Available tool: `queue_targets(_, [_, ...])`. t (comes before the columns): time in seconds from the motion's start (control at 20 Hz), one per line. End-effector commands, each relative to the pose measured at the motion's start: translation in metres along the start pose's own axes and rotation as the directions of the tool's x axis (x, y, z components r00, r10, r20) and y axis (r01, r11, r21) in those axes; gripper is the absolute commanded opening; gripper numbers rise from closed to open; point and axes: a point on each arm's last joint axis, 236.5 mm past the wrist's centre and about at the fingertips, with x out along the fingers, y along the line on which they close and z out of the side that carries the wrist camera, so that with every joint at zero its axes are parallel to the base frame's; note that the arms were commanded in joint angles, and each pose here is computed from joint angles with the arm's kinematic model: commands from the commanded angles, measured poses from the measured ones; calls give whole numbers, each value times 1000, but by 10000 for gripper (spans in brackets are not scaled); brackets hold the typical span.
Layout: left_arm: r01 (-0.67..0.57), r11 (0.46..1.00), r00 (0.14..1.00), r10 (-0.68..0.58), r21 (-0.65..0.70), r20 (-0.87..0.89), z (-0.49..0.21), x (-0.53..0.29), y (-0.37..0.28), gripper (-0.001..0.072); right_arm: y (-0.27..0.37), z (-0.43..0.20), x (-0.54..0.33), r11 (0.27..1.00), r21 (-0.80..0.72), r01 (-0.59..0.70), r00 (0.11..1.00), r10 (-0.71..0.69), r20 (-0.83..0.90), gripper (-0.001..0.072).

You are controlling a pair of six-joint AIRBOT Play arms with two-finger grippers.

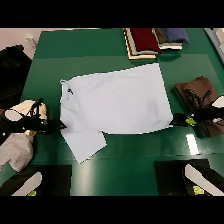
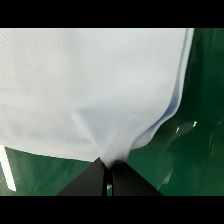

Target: Fold the shirts.

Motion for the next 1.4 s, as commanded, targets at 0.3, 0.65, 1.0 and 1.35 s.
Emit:
queue_targets(0.3, [34, 991, 999, -38, 127, 30, 17, -15, -38, 24, 10, 25, -29, 999, -44, 8, 997, -5, 80, 14])
queue_targets(0.65, [-96, 846, 668, -336, 524, 664, 101, -327, -214, 24, 105, 102, -286, 936, -237, 259, 686, -6, 728, 14])
queue_targets(1.0, [-340, 725, 116, -599, 598, 792, -17, -585, -312, 24, 175, 34, -498, 868, -106, 485, 165, 28, 986, 14])
queue_targets(1.35, [-309, 819, 235, -427, 483, 873, 41, -544, -272, 24, 163, 66, -493, 909, -114, 400, 281, -4, 960, 13])
